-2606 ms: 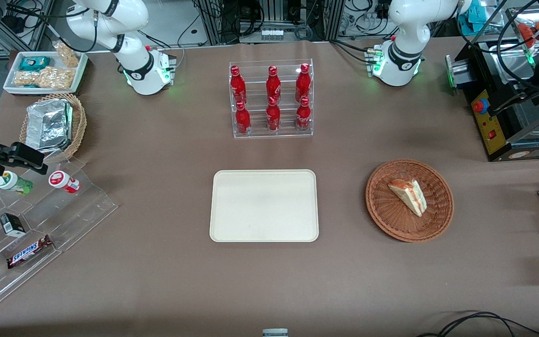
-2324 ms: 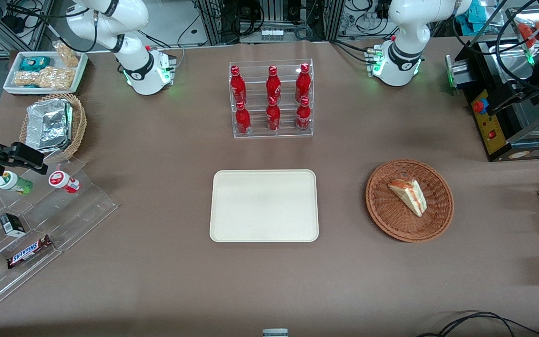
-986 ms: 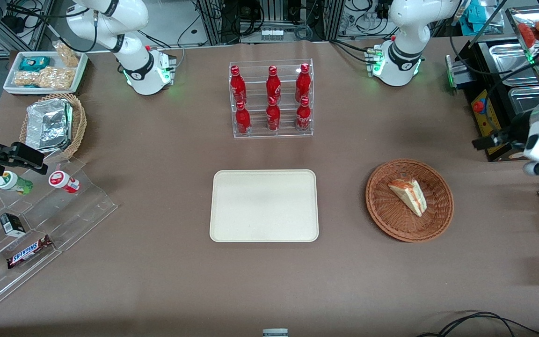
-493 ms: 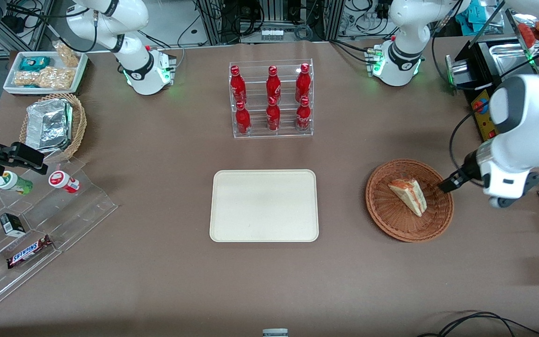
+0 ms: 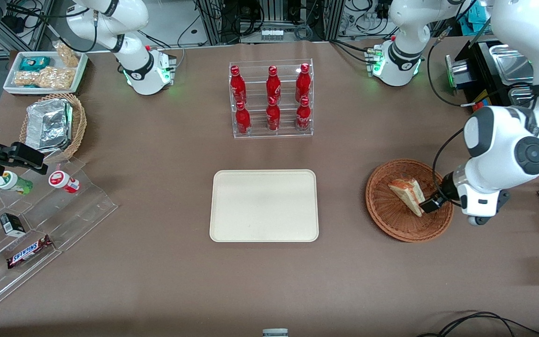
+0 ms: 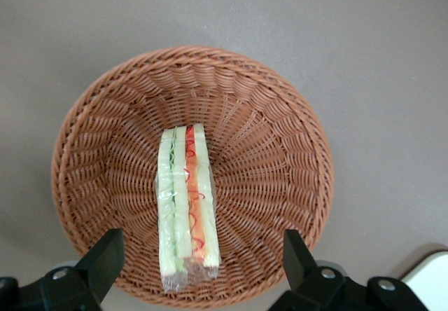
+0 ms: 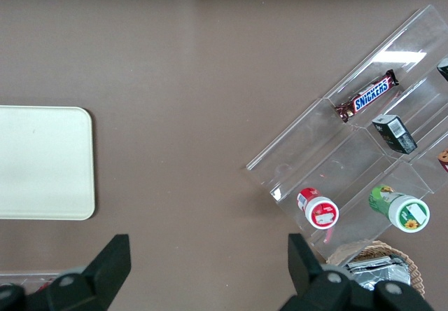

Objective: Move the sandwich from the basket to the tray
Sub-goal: 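Move the left gripper down over the sandwich in the wicker basket, then close the left gripper on the wrapped sandwich and lift it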

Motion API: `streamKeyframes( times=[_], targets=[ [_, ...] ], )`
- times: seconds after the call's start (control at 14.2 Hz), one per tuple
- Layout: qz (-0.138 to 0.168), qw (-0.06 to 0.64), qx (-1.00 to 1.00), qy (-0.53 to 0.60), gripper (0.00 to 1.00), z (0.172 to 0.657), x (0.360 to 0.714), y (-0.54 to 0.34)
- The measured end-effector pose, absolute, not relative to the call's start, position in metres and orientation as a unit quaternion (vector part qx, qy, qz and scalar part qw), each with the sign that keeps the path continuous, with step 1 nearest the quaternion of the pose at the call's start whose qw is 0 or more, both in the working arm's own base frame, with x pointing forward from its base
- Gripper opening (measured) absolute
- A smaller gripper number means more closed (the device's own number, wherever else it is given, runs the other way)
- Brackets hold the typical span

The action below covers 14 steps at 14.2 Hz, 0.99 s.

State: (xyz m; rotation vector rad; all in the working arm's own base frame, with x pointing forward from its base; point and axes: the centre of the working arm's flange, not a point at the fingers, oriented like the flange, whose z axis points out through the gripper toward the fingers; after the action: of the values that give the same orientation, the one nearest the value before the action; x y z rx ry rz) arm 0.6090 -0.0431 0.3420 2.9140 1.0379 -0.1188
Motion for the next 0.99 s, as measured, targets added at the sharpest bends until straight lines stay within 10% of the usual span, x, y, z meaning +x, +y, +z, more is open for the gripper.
streamKeyframes(
  times=[0.99],
  targets=[
    [-0.042, 0.016, 0.942, 0.333, 1.00, 0.265, 0.575, -0.058]
  ],
)
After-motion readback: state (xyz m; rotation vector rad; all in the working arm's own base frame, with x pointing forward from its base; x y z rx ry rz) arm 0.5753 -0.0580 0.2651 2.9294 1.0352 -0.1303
